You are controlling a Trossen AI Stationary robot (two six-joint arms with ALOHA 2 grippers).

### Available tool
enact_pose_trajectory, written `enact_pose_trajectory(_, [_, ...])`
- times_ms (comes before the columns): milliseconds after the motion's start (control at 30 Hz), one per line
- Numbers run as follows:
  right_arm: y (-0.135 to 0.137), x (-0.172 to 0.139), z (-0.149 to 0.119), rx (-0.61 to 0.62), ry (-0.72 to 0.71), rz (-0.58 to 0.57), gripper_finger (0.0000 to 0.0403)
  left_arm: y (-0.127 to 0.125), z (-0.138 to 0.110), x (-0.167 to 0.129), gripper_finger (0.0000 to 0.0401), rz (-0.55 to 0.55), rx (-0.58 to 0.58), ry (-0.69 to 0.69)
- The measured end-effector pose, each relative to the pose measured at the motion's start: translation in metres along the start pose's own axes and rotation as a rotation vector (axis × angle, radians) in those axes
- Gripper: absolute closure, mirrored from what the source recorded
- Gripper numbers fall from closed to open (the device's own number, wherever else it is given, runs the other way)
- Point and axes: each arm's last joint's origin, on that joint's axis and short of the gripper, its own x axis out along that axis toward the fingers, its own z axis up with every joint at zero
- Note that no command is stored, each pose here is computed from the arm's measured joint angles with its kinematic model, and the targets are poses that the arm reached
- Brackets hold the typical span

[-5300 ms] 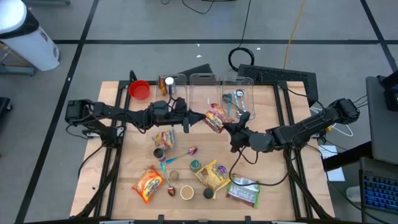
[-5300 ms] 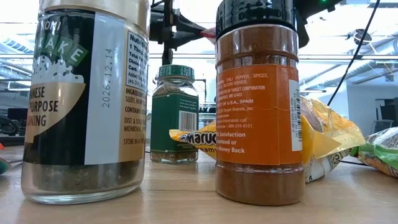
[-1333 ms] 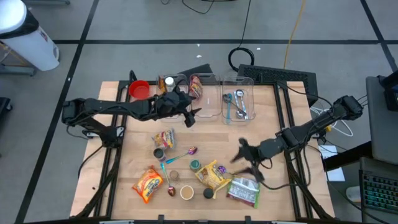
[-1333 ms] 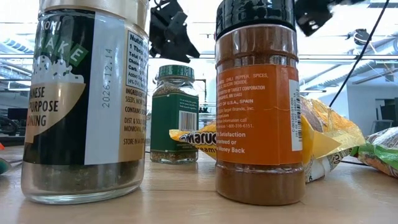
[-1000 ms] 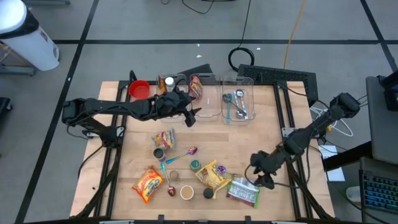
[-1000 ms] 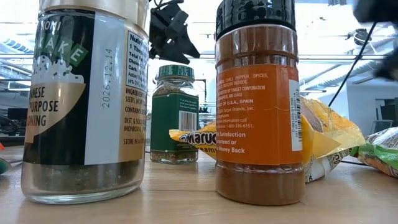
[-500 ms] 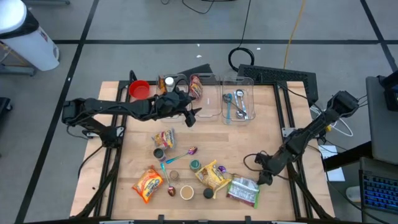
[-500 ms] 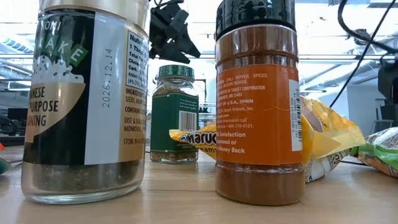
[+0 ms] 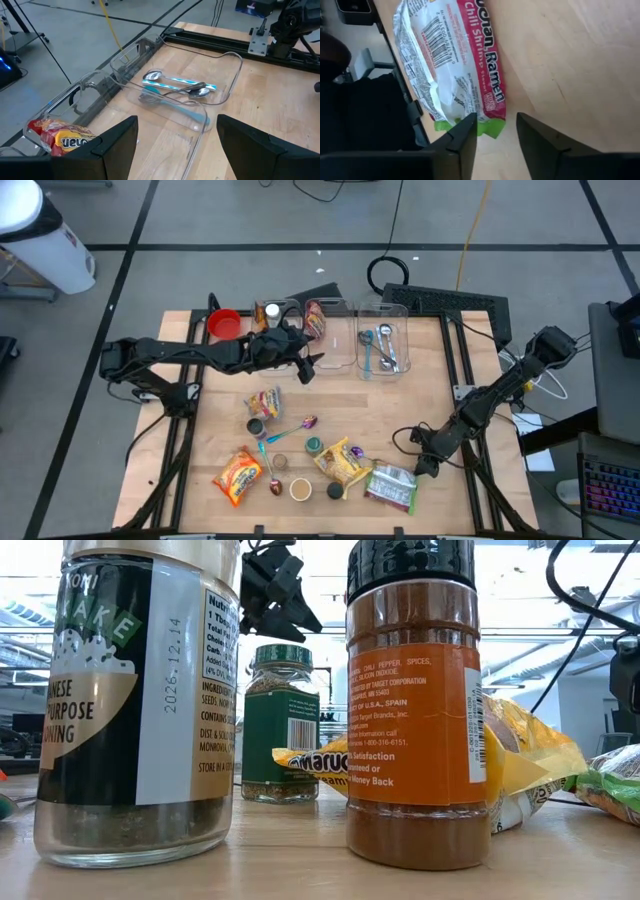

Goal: Pick & Place Food Item
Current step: Put the green noodle pack into the middle transparent bin

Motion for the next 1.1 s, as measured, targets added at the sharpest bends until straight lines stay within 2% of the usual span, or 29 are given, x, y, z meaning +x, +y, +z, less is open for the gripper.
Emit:
enact_pose_trajectory(467, [0.000, 0.000, -0.001, -0.017, 0.048, 0.005, 0.0387, 0.000, 0.000, 0.000, 0.0128, 0.001, 0.010, 0.000])
enact_pose_trajectory(600, [0.002, 0.000, 0.001, -0.140, -0.018, 0.021, 0.0400, 0.000, 0.000, 0.000, 0.0128, 0.001, 0.010, 0.000])
enact_pose_trajectory(833, [0.022, -0.005, 0.007, -0.358, -0.208, 0.180, 0.0402, 0.000, 0.000, 0.000, 0.0128, 0.001, 0.008, -0.003])
enact_pose_trajectory(1100, [0.038, -0.024, 0.012, -0.620, -0.481, 0.189, 0.0403, 0.000, 0.000, 0.000, 0.0128, 0.001, 0.007, -0.004])
